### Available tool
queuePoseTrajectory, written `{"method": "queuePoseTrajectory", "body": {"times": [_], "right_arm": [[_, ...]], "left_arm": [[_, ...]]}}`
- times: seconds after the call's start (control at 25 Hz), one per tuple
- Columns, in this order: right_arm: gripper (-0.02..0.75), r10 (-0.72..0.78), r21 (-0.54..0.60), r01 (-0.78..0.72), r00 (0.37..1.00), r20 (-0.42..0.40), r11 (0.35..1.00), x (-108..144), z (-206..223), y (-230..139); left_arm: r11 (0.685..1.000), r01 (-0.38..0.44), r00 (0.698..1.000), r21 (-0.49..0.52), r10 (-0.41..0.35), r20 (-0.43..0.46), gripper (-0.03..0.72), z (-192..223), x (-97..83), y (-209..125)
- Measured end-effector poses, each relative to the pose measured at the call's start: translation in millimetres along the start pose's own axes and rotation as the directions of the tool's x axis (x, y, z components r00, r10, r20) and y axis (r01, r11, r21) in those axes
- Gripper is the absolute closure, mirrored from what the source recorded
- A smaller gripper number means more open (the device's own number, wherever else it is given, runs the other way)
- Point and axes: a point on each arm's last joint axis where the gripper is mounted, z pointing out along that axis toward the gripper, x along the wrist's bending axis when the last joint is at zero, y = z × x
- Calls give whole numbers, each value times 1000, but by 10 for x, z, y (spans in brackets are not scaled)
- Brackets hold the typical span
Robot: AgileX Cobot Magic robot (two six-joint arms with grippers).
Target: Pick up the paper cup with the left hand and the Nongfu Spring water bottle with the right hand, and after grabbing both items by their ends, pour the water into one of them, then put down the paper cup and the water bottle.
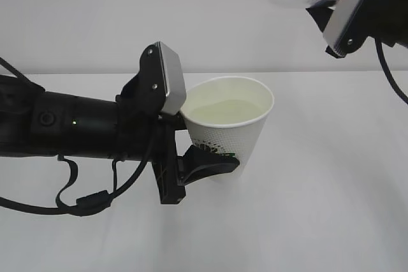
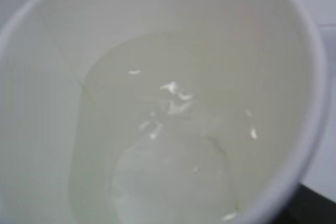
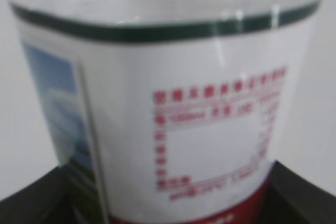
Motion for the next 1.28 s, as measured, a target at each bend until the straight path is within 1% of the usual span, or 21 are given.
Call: {"method": "queuePoseTrajectory", "body": {"times": [0.4,0.72,1.0,1.28], "right_arm": [[216,194,3,-194,981,2,981,-1,0,-3],[216,303,3,-303,953,2,953,-1,0,-3],[216,451,3,-451,893,2,893,-1,0,-3],[216,607,2,-607,794,3,794,-1,0,-3]], "left_arm": [[1000,0,1000,0,0,0,207,0,0,0],[1000,0,1000,0,0,0,207,0,0,0],[1000,0,1000,0,0,0,207,0,0,0],[1000,0,1000,0,0,0,207,0,0,0]]}}
